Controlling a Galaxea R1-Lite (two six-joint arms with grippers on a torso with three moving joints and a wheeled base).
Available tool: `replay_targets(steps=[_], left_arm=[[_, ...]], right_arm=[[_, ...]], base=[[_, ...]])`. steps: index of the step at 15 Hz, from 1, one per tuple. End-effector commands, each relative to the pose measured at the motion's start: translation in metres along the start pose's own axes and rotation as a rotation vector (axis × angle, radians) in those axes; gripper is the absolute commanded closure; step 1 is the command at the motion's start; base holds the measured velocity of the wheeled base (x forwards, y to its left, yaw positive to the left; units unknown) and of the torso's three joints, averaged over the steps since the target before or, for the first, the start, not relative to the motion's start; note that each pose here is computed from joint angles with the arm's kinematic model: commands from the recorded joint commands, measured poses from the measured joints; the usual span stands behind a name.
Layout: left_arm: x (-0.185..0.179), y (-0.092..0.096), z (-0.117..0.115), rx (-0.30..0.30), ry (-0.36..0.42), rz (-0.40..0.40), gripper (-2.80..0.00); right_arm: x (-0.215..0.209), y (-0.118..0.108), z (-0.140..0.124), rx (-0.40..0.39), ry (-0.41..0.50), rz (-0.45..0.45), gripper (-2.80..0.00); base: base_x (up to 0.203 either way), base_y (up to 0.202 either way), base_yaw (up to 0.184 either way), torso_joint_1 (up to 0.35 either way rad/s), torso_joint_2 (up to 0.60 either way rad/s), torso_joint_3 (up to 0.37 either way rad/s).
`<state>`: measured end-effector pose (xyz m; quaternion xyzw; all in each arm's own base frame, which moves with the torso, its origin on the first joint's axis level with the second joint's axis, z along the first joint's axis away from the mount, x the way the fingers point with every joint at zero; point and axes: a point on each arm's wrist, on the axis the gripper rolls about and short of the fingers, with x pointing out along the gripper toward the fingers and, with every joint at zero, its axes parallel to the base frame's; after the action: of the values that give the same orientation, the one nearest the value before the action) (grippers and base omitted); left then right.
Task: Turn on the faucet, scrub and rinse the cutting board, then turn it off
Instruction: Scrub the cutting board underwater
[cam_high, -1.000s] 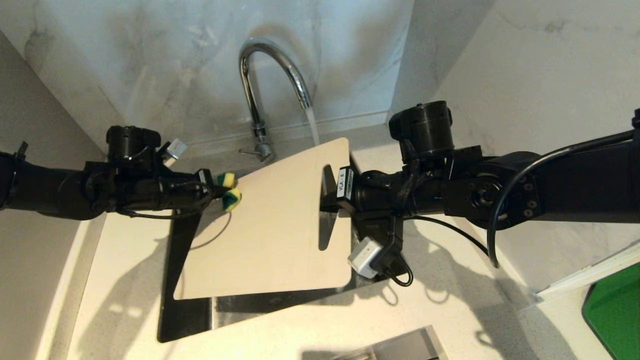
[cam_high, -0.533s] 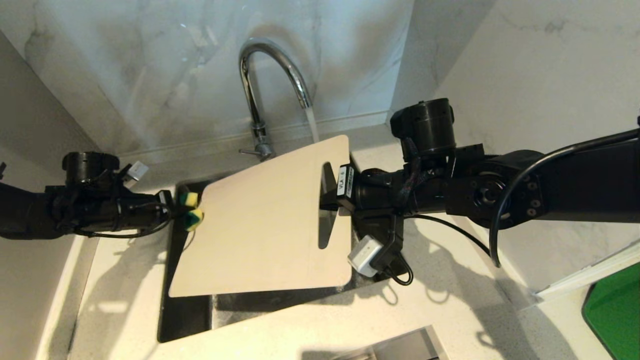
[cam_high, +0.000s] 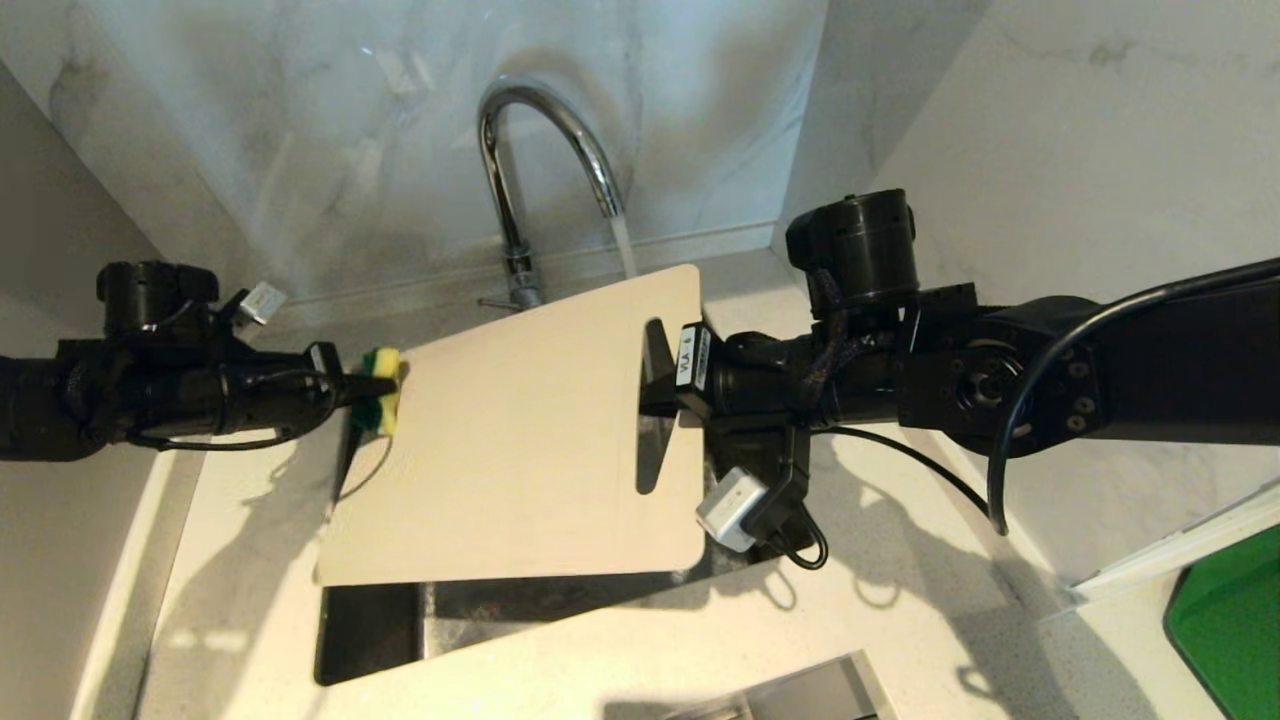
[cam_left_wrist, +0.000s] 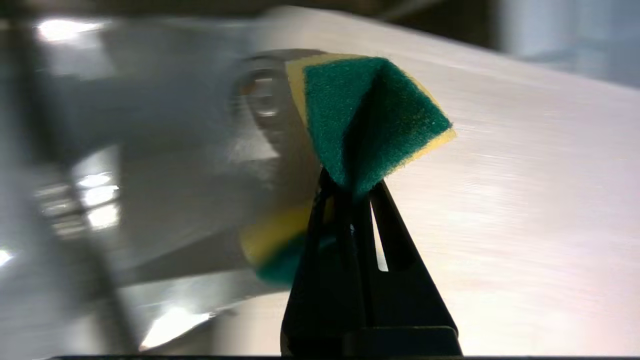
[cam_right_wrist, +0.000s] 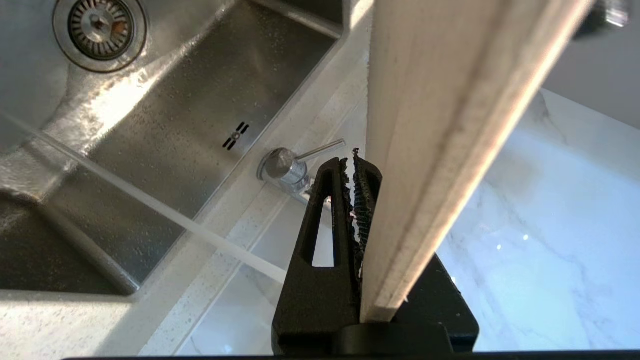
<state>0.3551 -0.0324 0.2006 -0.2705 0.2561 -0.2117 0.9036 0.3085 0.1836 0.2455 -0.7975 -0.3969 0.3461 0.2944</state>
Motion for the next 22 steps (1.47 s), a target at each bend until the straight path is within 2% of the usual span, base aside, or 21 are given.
replay_targets(steps=[1,3,6,8,11,13,15,19,22], left_arm=[[-0.015,-0.059,-0.005,0.057,-0.02,-0.117,0.0],[-0.011,-0.104,-0.027,0.099,0.009,-0.177,0.0],[-0.003,-0.156,-0.067,0.15,0.074,-0.233,0.0],[0.008,-0.169,-0.086,0.167,0.101,-0.212,0.0],[0.006,-0.168,-0.086,0.161,0.103,-0.207,0.0],[0.007,-0.156,-0.089,0.148,0.119,-0.174,0.0],[0.007,-0.129,-0.091,0.118,0.146,-0.116,0.0],[-0.003,-0.073,-0.068,0.037,0.13,-0.06,0.0],[-0.012,-0.037,-0.056,-0.016,0.121,-0.026,0.0]], right_arm=[[-0.001,0.0,0.001,-0.014,-0.002,-0.002,0.0],[-0.003,-0.002,0.001,-0.014,0.0,-0.003,0.0],[-0.004,-0.002,0.001,-0.015,0.001,-0.004,0.0],[-0.005,-0.003,0.001,-0.016,0.003,-0.006,0.0],[-0.006,-0.003,0.003,-0.013,-0.002,-0.004,0.0],[-0.006,-0.003,0.003,-0.01,-0.001,-0.002,0.0],[-0.006,-0.002,0.003,-0.01,-0.001,-0.002,0.0],[-0.005,-0.001,0.003,-0.007,-0.002,0.0,0.0],[-0.005,0.0,0.003,-0.007,-0.003,0.001,0.0]], base=[[0.0,0.0,0.0,0.0,0.0,0.0],[0.0,0.0,0.0,0.0,0.0,0.0],[0.0,0.0,0.0,0.0,0.0,0.0],[0.0,0.0,0.0,0.0,0.0,0.0],[0.0,0.0,0.0,0.0,0.0,0.0],[0.0,0.0,0.0,0.0,0.0,0.0],[0.0,0.0,0.0,0.0,0.0,0.0],[0.0,0.0,0.0,0.0,0.0,0.0],[0.0,0.0,0.0,0.0,0.0,0.0]])
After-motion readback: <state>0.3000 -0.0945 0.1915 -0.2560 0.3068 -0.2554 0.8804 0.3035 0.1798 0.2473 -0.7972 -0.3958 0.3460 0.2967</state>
